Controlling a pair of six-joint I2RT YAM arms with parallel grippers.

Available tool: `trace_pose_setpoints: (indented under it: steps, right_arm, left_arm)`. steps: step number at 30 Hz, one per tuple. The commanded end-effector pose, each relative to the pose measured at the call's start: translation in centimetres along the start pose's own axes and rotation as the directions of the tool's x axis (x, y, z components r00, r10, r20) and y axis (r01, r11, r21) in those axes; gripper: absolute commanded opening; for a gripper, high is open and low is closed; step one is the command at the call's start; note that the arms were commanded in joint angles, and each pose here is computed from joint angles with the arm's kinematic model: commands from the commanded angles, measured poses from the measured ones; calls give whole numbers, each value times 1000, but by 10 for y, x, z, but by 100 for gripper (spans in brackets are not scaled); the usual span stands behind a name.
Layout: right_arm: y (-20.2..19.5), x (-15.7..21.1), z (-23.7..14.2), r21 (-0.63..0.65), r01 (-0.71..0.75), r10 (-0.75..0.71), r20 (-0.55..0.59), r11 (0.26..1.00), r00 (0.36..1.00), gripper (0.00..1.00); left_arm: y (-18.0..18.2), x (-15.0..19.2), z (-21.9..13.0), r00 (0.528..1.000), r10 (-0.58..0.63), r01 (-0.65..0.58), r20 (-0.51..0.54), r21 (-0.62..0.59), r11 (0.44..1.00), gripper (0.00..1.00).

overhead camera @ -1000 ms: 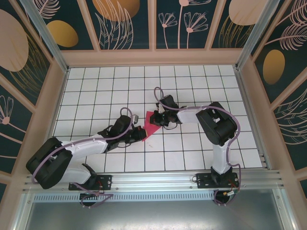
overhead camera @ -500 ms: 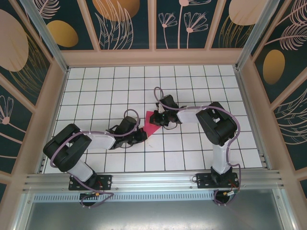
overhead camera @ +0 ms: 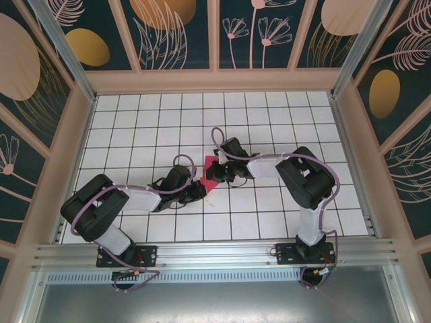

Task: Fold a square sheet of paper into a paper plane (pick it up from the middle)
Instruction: Fourth fold the wing at the center of the table.

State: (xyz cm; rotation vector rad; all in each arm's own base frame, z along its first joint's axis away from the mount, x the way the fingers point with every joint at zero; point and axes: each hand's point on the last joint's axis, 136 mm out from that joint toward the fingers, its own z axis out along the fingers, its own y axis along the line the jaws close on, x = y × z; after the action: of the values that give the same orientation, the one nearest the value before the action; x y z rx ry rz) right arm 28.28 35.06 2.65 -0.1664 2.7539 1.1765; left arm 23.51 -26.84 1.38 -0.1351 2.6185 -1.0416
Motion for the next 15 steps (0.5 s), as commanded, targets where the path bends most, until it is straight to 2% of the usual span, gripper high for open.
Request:
trace_pose_setpoints:
  steps: [1,8,12,15]
  right_arm:
    - [-33,-8,2,61,-54,52,30,997,998,7]
    - [-42,-44,-14,19,-83,82,80,996,993,9]
    - [-55,-50,-10,62,-111,106,79,992,991,9]
    - [-81,-68,-15,122,-164,150,114,979,982,9]
  left_arm:
    - [42,25,2,997,-19,8,-77,-140,990,0]
    - [67,41,2,992,-39,13,-120,-209,978,0]
    - [75,48,3,990,-52,21,-133,-223,974,0]
    - [76,49,2,990,-52,21,-133,-224,974,0]
